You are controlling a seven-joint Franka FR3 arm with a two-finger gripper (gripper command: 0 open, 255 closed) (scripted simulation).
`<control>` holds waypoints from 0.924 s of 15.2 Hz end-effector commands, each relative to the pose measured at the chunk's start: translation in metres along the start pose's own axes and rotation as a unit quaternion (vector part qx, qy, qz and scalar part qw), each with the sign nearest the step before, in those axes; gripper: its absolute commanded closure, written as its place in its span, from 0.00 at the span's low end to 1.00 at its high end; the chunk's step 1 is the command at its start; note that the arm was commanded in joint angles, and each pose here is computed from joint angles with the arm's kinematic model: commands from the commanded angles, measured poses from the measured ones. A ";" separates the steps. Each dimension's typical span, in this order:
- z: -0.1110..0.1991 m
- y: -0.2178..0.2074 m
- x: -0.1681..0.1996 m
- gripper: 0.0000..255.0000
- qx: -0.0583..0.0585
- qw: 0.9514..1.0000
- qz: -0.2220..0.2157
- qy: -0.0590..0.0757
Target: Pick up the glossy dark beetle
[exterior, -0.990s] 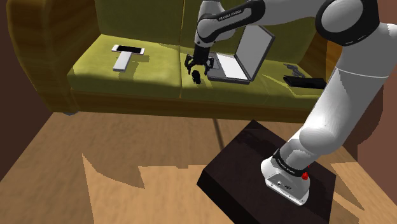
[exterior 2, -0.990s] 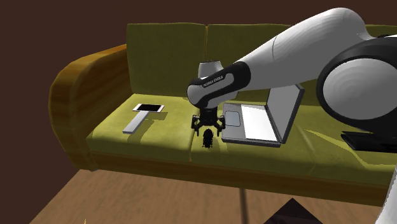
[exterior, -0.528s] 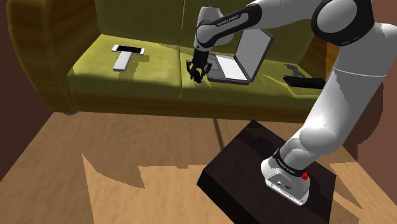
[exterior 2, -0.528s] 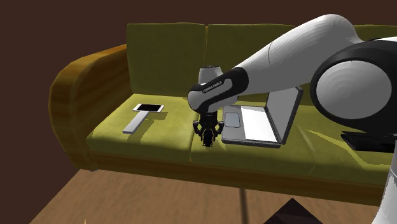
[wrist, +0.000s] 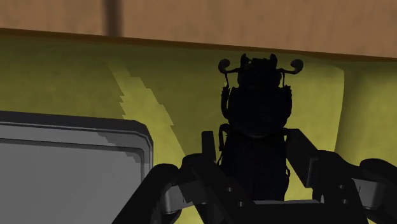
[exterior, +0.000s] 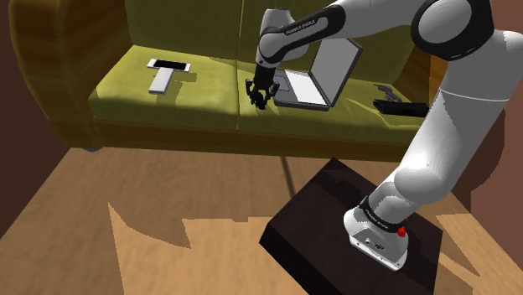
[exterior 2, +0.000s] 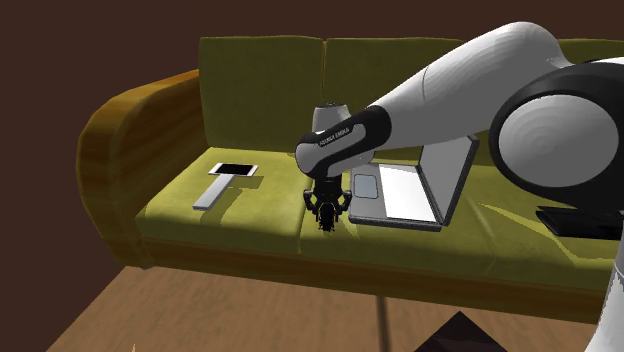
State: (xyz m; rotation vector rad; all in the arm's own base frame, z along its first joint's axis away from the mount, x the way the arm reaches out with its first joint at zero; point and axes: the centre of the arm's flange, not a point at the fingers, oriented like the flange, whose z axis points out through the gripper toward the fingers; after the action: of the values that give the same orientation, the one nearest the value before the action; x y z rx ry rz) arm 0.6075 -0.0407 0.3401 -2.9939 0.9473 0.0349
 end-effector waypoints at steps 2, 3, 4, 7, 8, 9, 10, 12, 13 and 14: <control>-0.006 -0.001 -0.001 1.00 -0.003 1.000 0.001 -0.005; -0.011 -0.001 -0.001 1.00 -0.003 1.000 0.001 -0.005; -0.017 -0.001 -0.001 1.00 -0.003 1.000 0.001 -0.005; -0.033 -0.001 -0.002 1.00 -0.003 1.000 0.001 -0.005; -0.038 -0.001 -0.002 1.00 -0.003 1.000 0.001 -0.005; -0.043 -0.001 -0.002 1.00 -0.003 1.000 0.001 -0.005; -0.048 -0.001 -0.002 1.00 -0.003 1.000 0.001 -0.005; -0.059 0.000 -0.002 1.00 -0.003 1.000 0.001 -0.005; -0.064 0.000 -0.002 1.00 -0.003 1.000 0.001 -0.005; -0.069 0.000 -0.002 1.00 -0.003 1.000 0.001 -0.005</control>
State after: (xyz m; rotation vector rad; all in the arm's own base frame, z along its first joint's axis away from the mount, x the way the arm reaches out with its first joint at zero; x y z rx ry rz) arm 0.6066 -0.0387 0.4045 -2.9953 0.9502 0.0521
